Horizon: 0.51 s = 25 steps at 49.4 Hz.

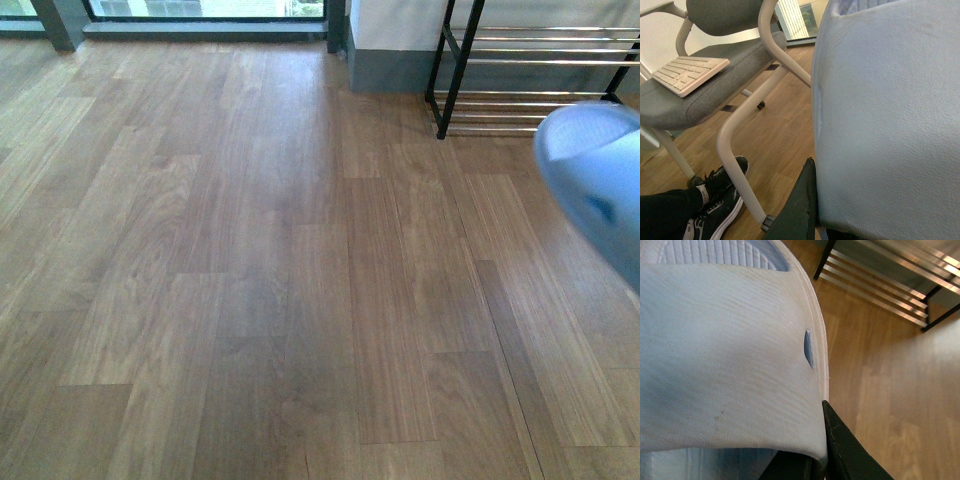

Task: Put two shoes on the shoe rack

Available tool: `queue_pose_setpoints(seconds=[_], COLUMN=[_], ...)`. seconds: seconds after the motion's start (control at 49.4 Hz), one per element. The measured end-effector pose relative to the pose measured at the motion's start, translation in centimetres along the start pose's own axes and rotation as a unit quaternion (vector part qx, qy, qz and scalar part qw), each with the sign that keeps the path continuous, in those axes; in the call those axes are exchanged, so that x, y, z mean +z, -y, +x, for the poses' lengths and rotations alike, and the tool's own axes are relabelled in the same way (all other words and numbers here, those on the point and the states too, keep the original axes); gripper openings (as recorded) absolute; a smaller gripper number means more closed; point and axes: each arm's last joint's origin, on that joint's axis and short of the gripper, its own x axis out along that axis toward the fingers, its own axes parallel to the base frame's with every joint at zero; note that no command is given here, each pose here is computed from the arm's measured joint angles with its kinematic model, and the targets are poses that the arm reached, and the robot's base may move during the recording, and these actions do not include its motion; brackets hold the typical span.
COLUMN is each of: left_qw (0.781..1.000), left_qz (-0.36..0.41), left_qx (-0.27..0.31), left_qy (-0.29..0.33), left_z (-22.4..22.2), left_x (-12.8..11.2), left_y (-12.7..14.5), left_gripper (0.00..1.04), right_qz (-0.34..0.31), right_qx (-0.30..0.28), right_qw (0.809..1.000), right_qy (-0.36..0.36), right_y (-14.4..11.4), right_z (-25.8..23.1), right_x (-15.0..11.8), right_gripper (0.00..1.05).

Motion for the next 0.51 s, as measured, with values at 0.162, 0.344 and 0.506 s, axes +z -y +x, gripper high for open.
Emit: queue_pose_setpoints(seconds=[0.162, 0.344, 0.506], left_qw=[1.000, 1.000, 1.000], left_qz=[0.000, 0.000, 0.000], left_qx=[0.000, 0.000, 0.000], left_qy=[0.000, 0.000, 0.000], left_z=[0.0, 0.0, 0.0], left_x=[0.0, 0.0, 0.0], left_y=[0.0, 0.0, 0.0], left_gripper=[0.02, 0.02, 0.02], right_qz=[-0.026, -0.035, -0.036], right_qx=[-0.037, -0.055, -0.053], right_qw=[0.994, 0.990, 0.991], right_qy=[0.096, 0.123, 0.120], right_y=[0.4, 0.6, 0.5], right_z=[-7.7, -8.9, -8.8], right_x=[3.6, 4.3, 4.1], right_gripper=[0.02, 0.02, 0.02])
